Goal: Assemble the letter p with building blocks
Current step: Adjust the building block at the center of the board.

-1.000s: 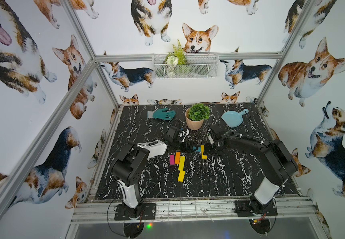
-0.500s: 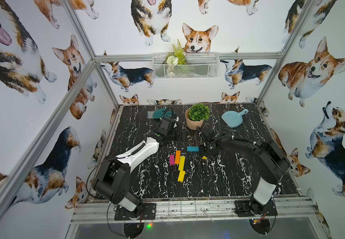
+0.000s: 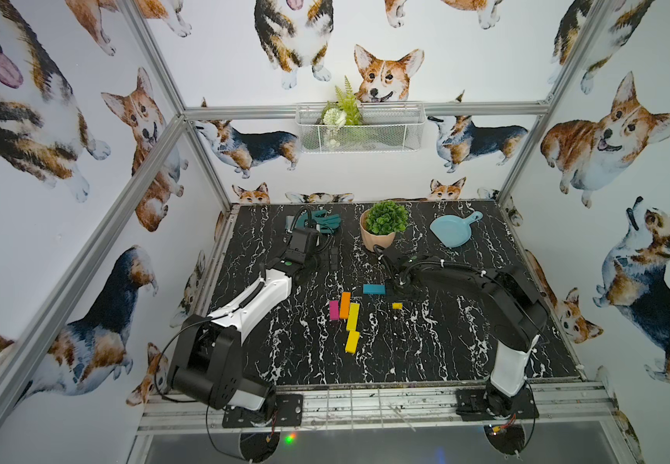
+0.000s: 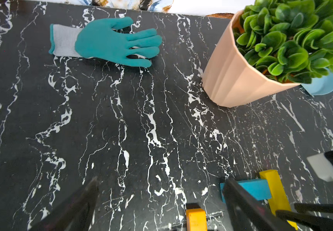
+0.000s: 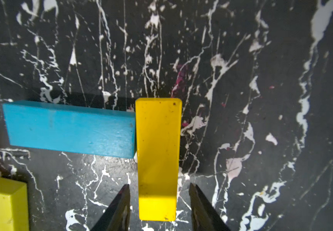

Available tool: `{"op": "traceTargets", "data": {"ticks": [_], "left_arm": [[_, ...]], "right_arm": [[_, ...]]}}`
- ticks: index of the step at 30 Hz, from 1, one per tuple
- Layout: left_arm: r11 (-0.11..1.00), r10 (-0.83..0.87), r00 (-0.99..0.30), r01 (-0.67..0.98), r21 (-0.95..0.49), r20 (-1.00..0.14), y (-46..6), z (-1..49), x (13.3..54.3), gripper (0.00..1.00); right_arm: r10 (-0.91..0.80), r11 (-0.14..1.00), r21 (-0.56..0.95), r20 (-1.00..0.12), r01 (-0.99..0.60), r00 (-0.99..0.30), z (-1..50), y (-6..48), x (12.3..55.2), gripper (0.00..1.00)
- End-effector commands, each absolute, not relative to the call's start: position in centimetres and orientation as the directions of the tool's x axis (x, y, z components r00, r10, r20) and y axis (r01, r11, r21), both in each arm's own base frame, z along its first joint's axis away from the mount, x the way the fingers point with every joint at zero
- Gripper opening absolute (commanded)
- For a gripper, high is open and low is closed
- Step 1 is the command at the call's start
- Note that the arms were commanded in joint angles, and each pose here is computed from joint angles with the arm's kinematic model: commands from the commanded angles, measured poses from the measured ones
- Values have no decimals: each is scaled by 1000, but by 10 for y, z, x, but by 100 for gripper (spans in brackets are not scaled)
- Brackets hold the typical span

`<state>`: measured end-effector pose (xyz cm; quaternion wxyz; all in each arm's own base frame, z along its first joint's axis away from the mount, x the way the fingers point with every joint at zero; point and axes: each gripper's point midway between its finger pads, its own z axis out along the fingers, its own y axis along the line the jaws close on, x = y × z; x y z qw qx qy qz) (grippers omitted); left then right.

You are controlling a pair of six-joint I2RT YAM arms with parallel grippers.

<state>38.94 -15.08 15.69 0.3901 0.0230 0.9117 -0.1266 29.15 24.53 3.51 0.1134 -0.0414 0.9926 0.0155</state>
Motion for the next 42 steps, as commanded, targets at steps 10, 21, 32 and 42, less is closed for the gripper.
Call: {"op": "traceTargets", "data": {"ticks": [10,21,32,42], "left_arm": [[945,-117,-654,157,-286,-748,-137,174,387,100],[940,-135,-641,158,-302,-756,-132,180,387,100],[939,-134,-636,164,-304,-760,-132,183,386,100],[937,-133,-642,166,-307,-755,-133,181,386,100]], "right_arm": [[-39,997,-79,-166,-27,-985,28,239,282,40],[-55,994,-104,-161,-39,-985,29,244,278,32],[-51,995,-95,-165,-35,-985,30,244,275,31],[-87,993,-93,-162,-73,-983,29,257,273,32]]}}
